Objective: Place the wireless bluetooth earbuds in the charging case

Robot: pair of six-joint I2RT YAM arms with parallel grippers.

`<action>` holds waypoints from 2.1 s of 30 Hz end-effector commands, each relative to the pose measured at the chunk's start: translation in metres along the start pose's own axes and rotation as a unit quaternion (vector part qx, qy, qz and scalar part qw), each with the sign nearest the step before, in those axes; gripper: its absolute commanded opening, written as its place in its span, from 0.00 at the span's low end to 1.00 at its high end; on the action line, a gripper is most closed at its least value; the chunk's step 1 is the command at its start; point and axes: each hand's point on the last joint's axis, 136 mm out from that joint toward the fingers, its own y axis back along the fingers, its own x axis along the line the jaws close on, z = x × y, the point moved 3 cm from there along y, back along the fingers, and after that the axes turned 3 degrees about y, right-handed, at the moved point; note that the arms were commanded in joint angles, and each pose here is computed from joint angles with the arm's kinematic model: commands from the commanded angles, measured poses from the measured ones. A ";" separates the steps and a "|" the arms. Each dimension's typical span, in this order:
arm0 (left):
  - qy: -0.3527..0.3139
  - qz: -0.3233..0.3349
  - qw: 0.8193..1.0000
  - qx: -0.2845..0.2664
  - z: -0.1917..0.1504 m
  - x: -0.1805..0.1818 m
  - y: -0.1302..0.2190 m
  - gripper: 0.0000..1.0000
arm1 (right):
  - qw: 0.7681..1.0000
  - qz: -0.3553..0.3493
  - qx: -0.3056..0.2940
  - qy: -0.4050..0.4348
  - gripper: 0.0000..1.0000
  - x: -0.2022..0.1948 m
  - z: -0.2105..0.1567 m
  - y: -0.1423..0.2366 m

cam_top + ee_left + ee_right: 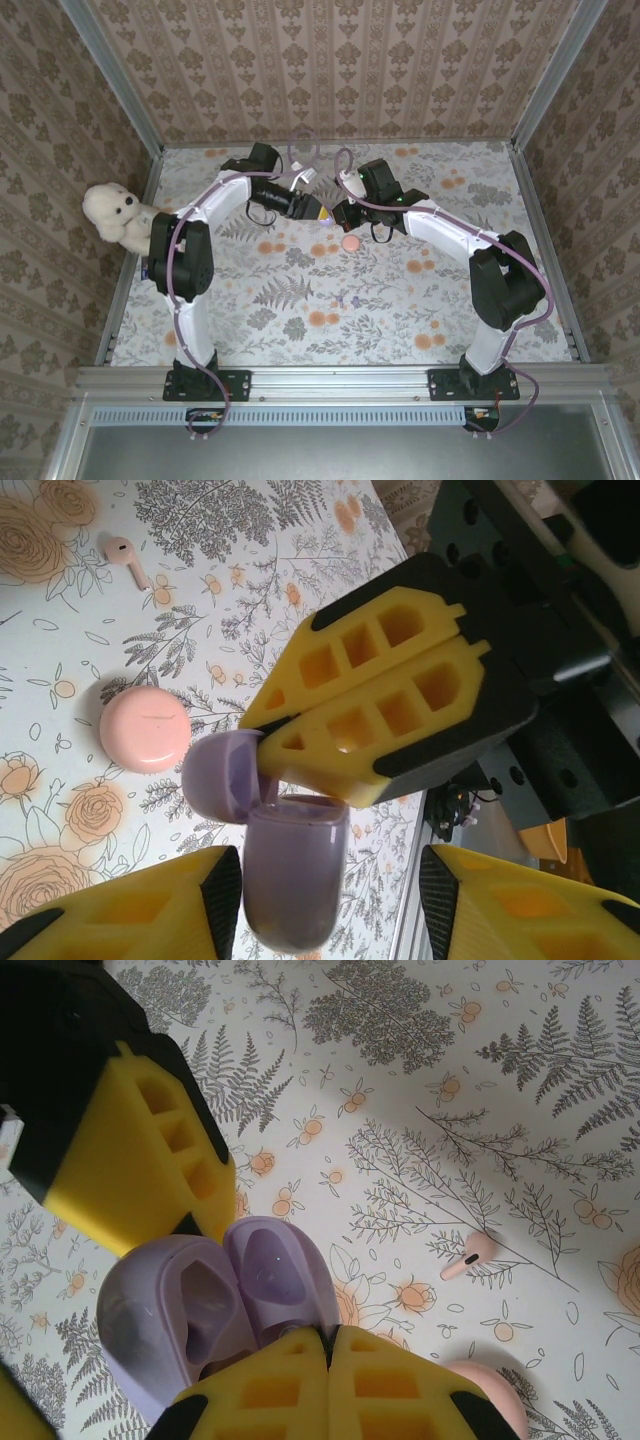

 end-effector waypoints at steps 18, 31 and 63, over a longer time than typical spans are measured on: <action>-0.014 -0.030 0.999 0.007 0.003 -0.004 -0.004 0.37 | 1.000 0.026 0.005 0.005 0.00 0.009 0.006 -0.003; -0.011 -0.033 0.999 0.009 0.000 -0.002 -0.005 0.23 | 1.000 0.023 0.007 0.006 0.00 0.008 0.006 -0.004; -0.012 0.131 0.977 -0.169 0.029 0.020 0.054 0.00 | 0.972 -0.102 0.039 -0.207 0.65 0.002 -0.052 0.074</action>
